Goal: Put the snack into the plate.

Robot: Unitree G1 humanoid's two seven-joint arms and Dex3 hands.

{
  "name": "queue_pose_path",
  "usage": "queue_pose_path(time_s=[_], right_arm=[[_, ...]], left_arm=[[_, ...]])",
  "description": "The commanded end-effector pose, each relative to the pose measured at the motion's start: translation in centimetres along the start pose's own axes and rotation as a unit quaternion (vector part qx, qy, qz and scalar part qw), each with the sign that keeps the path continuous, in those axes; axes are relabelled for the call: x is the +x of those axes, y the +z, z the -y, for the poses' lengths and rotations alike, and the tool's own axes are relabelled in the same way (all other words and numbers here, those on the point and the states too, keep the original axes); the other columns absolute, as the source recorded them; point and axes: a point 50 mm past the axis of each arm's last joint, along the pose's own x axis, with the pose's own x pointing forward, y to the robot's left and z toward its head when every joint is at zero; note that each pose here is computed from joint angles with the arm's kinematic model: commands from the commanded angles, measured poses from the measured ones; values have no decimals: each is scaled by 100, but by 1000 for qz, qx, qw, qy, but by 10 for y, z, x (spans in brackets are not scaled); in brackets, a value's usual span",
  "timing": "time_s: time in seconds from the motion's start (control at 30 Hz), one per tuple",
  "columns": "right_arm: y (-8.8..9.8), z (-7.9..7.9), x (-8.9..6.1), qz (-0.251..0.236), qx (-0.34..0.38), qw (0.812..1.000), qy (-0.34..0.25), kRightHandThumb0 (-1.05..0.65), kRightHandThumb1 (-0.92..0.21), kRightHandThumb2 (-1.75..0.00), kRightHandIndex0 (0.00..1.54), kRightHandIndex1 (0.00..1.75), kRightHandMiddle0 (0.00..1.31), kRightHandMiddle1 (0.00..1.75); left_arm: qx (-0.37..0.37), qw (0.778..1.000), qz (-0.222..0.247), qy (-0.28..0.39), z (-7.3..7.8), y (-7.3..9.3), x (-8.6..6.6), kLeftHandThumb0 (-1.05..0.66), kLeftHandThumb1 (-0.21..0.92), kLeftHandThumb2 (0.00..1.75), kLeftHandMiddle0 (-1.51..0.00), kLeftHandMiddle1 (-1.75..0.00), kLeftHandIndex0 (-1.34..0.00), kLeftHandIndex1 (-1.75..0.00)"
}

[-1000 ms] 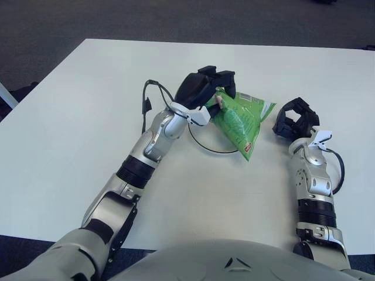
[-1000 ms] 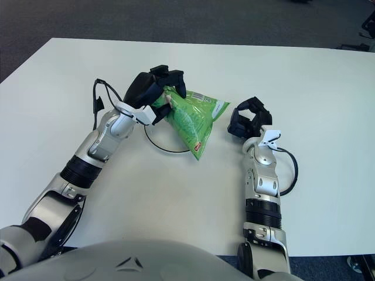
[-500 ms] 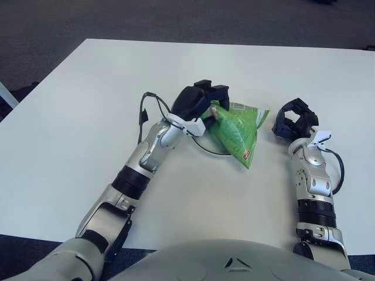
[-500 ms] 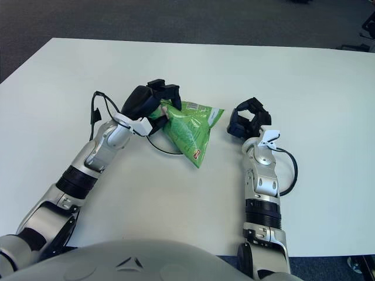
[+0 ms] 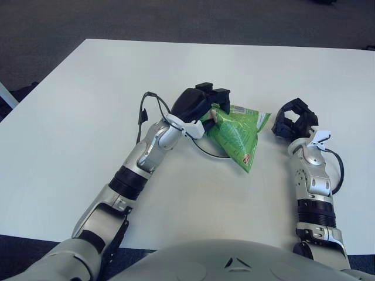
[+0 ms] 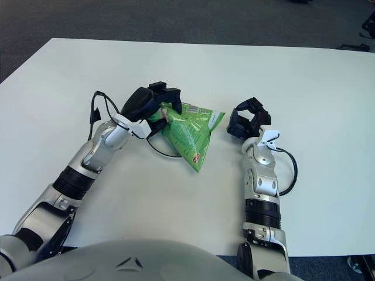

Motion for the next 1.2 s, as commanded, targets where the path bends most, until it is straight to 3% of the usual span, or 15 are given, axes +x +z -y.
queue_pose_path(time_s=[0.0, 0.07, 0.13, 0.17, 0.27, 0.33, 0.4, 0.43, 0.5, 0.57, 0.63, 0.77, 0.9, 1.0, 1.17], right_arm=[[-35, 7, -20, -71, 2, 997, -18, -49, -30, -134, 129, 175, 63, 175], [-36, 7, -20, -71, 2, 997, -17, -49, -30, -134, 129, 175, 63, 175], [-36, 7, -20, -71, 2, 997, -16, -49, -30, -134, 128, 175, 63, 175], [-36, 7, -20, -71, 3, 997, -16, -49, -30, -134, 128, 175, 63, 175], [-36, 7, -20, -72, 5, 997, -16, -49, -30, -135, 128, 175, 63, 175], [-36, 7, -20, -73, 6, 997, -17, -49, -30, -135, 128, 175, 63, 175], [-36, 7, -20, -73, 6, 997, -16, -49, -30, -135, 128, 175, 63, 175], [-36, 7, -20, -73, 6, 997, -16, -49, -30, -134, 128, 175, 63, 175], [-36, 7, -20, -74, 6, 997, -16, -49, -30, -134, 128, 175, 63, 175], [-36, 7, -20, -75, 6, 997, -17, -49, -30, -134, 128, 175, 63, 175], [-36, 7, -19, -76, 6, 997, -17, -49, -30, -134, 128, 175, 63, 175], [-36, 7, -19, -76, 6, 997, -17, -49, -30, -135, 128, 175, 63, 175], [-37, 7, -18, -76, 7, 997, -18, -49, -29, -135, 128, 175, 63, 175], [-37, 7, -18, -77, 7, 997, -18, -49, -29, -135, 128, 175, 64, 175], [-38, 6, -17, -76, 3, 997, -18, -49, -29, -135, 128, 175, 64, 175]], left_arm=[[5, 995, -26, -98, 14, -9, -14, 6, 28, 137, -54, -175, -54, -175], [11, 990, -16, -139, 12, -9, -18, 3, 37, 126, -47, -175, -46, -175], [14, 985, -8, -173, 10, -10, -24, 33, 24, 141, -63, -175, -19, -160], [14, 983, -6, -183, 10, -10, -27, 39, 22, 143, -65, -175, -12, -138], [7, 978, -6, -207, 7, -10, -39, 44, 27, 137, -63, -175, -5, -99], [10, 975, -1, -220, 3, -9, -41, 43, 38, 123, -55, -175, -2, -69], [12, 974, 1, -226, 2, -8, -41, 42, 44, 116, -50, -175, -1, -57], [12, 973, 4, -229, 2, -8, -41, 4, 46, 107, -37, -173, -1, -46], [6, 972, 13, -235, 0, -7, -41, -31, 48, 98, -24, -167, 0, -31], [-3, 971, 23, -237, -1, -6, -41, -55, 50, 91, -10, -138, 0, -15], [-11, 970, 29, -240, -3, -6, -41, -64, 51, 88, -5, -122, 0, -7], [-24, 965, 33, -259, -9, -7, -41, -75, 54, 81, -1, -64, 0, -1], [-21, 957, 28, -288, -21, -8, -42, -82, 55, 76, 0, -22, 0, 0], [-15, 953, 22, -301, -23, -8, -42, -87, 57, 72, 0, -7, 0, 0], [-1, 952, 18, -306, -26, -10, -40, -94, 65, 57, 0, -1, 0, 0]])
